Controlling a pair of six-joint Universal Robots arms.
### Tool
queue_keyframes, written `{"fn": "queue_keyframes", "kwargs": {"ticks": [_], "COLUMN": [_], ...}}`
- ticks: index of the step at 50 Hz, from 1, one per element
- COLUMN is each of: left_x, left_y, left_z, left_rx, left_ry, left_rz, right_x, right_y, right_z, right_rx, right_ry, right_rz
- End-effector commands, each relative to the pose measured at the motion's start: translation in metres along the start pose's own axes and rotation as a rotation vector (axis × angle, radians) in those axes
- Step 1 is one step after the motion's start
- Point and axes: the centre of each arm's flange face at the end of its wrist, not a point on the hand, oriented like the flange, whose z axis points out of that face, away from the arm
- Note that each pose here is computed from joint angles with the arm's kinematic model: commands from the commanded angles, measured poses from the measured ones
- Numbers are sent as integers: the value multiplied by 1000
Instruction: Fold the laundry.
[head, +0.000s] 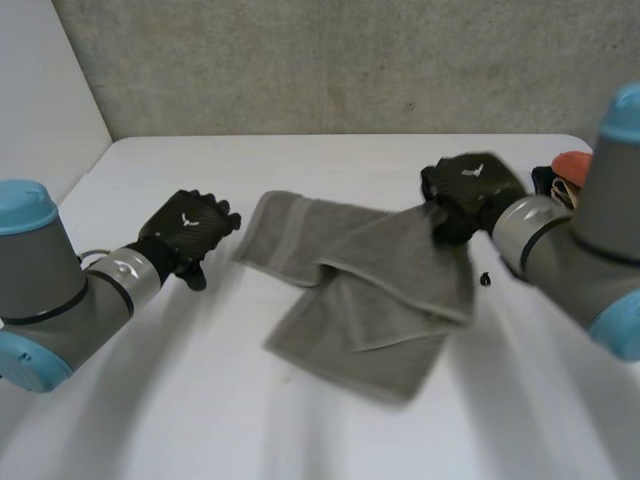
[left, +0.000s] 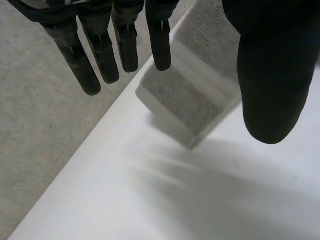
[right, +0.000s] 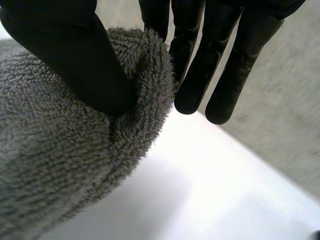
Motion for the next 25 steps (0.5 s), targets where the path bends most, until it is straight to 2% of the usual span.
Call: {"fn": "queue_keyframes", "kwargs": {"ticks": [1, 6, 8, 11, 15, 21, 25], "left_x": [18, 27, 28, 33, 41, 40, 42], "left_y": [3, -3, -5, -6, -15, -18, -23], "left_z": [-3, -3, -1, 5, 16, 25, 26], "left_rx": [-14, 3, 4, 0, 12, 15, 30], "left_ry": [44, 62, 53, 47, 31, 0, 3], "left_rz": [-6, -4, -20, -53, -77, -81, -78], "right_x": [32, 27, 20, 14, 18, 33, 40], "right_y": [0, 10, 27, 46, 52, 21, 1], "right_z": [33, 53, 64, 75, 79, 55, 24], "right_rx": [15, 34, 32, 12, -18, -7, 34], "right_ry": [39, 7, -34, -50, 4, 138, 169], "right_rz": [-252, -392, -439, -466, -468, -389, -159]}}
